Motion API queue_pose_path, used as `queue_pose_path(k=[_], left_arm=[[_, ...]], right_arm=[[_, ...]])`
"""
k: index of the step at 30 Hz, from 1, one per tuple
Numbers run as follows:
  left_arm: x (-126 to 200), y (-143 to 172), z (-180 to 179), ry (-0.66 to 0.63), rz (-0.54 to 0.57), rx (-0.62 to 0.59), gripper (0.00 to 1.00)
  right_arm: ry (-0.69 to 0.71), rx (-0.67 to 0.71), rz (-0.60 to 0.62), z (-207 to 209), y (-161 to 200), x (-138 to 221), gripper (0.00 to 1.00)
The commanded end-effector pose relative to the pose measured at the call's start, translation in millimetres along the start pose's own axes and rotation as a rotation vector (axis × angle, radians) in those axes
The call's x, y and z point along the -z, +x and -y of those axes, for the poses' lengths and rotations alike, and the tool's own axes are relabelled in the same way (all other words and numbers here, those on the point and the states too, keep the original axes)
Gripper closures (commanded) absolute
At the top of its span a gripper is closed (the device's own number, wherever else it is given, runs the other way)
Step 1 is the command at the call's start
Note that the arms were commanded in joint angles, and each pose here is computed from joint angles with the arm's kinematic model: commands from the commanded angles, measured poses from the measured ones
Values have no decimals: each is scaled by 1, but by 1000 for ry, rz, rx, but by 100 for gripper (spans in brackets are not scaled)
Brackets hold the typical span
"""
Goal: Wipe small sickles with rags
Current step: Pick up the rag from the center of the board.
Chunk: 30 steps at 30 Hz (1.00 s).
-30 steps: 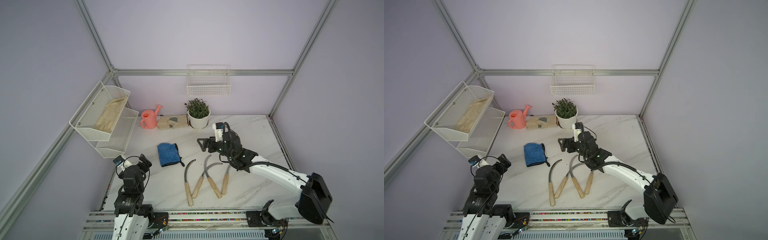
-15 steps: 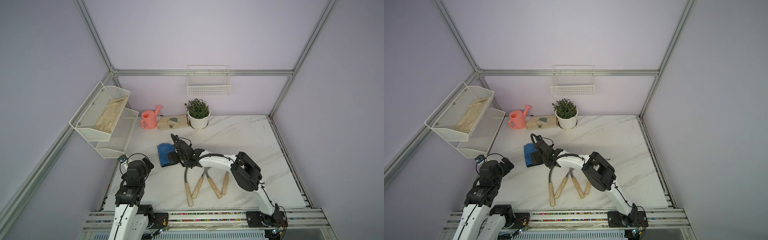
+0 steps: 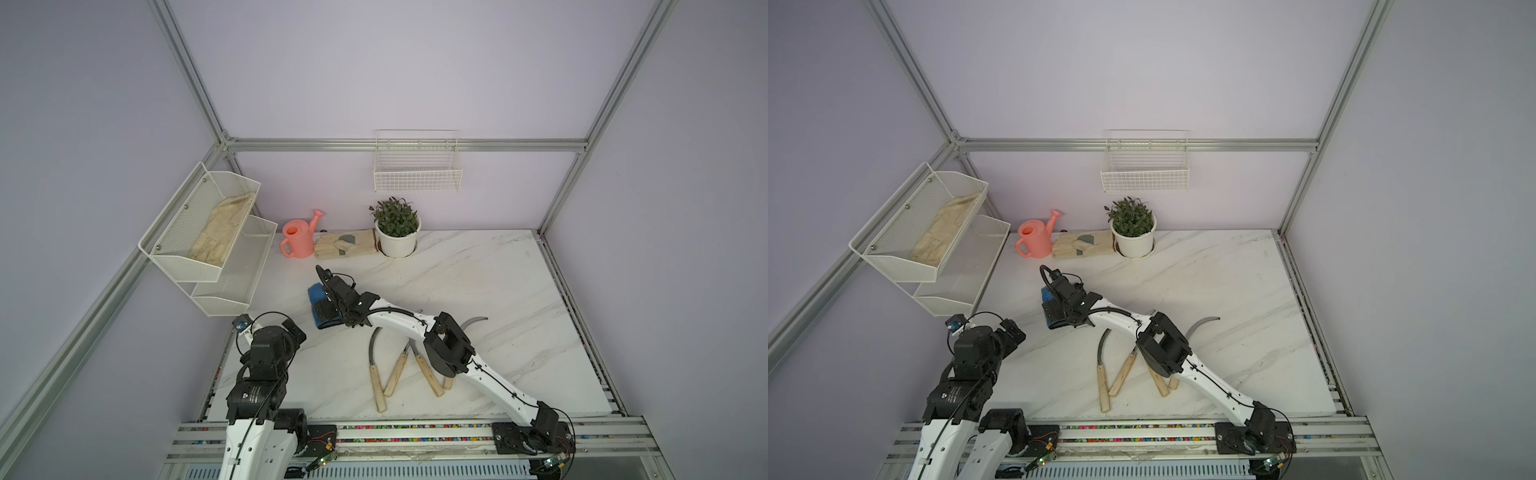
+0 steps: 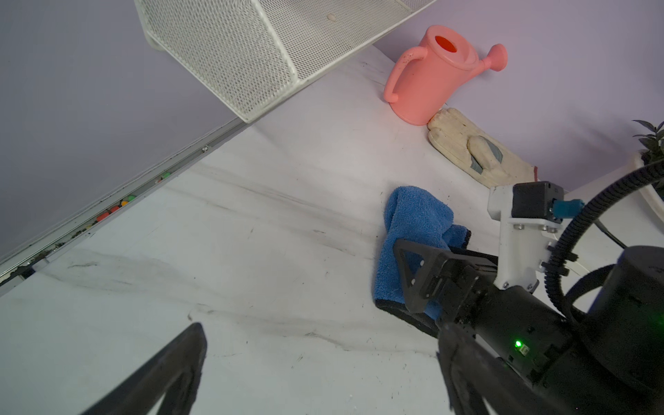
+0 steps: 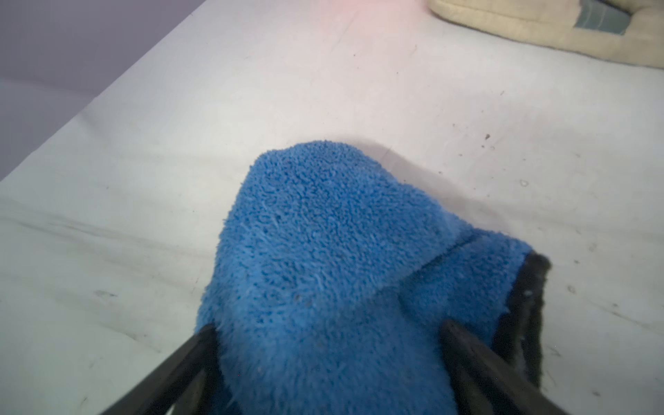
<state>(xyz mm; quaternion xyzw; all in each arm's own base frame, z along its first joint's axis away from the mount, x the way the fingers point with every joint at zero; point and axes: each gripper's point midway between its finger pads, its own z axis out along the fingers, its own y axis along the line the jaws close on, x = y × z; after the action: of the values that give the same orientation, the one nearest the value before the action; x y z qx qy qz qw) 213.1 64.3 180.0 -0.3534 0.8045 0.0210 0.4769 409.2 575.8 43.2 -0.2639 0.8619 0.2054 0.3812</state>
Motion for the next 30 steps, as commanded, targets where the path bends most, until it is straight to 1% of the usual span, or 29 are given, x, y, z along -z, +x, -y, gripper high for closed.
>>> queue_pose_path(k=[1, 3, 4, 5, 7, 9, 10, 11, 13, 16, 19, 20, 21, 22, 24, 25, 28, 30], left_arm=[[9, -21, 8, 20, 43, 27, 0], [9, -22, 9, 22, 42, 28, 0], [9, -22, 10, 23, 42, 29, 0], [10, -23, 10, 26, 44, 31, 0], [11, -25, 10, 26, 51, 45, 0], [13, -26, 9, 25, 56, 71, 0], [15, -26, 9, 34, 54, 81, 0], [16, -26, 12, 48, 53, 85, 0], [20, -27, 15, 78, 55, 96, 0], [26, -26, 15, 102, 61, 117, 0], [32, -28, 13, 120, 82, 135, 0], [33, -29, 13, 124, 90, 141, 0], [35, -30, 12, 125, 100, 148, 0], [36, -31, 10, 124, 109, 155, 0], [36, -33, 6, 101, 123, 167, 0], [35, -33, 4, 87, 126, 176, 0], [33, -34, -1, 61, 139, 195, 0], [31, -32, 3, 83, 141, 185, 0]], right_arm=[[139, 67, -162, 23, 65, -10, 3], [201, 112, -166, 29, 78, -8, 3], [228, 139, -169, 30, 84, -8, 5], [250, 160, -170, 31, 88, -8, 10], [273, 198, -205, 32, 103, -11, 28], [267, 210, -235, 31, 115, -14, 38], [267, 220, -244, 30, 119, -16, 47], [268, 227, -246, 29, 121, -17, 52], [271, 238, -248, 28, 123, -18, 62], [270, 232, -237, 27, 120, -16, 72], [256, 220, -197, 23, 106, -10, 78], [253, 216, -181, 21, 99, -8, 78], [255, 214, -164, 20, 91, -3, 82], [261, 204, -119, 19, 77, 1, 87], [253, 194, -66, 15, 53, 14, 94], [245, 186, -38, 13, 40, 22, 100], [202, 156, 45, 5, 0, 54, 100], [181, 134, 98, 3, -25, 82, 100]])
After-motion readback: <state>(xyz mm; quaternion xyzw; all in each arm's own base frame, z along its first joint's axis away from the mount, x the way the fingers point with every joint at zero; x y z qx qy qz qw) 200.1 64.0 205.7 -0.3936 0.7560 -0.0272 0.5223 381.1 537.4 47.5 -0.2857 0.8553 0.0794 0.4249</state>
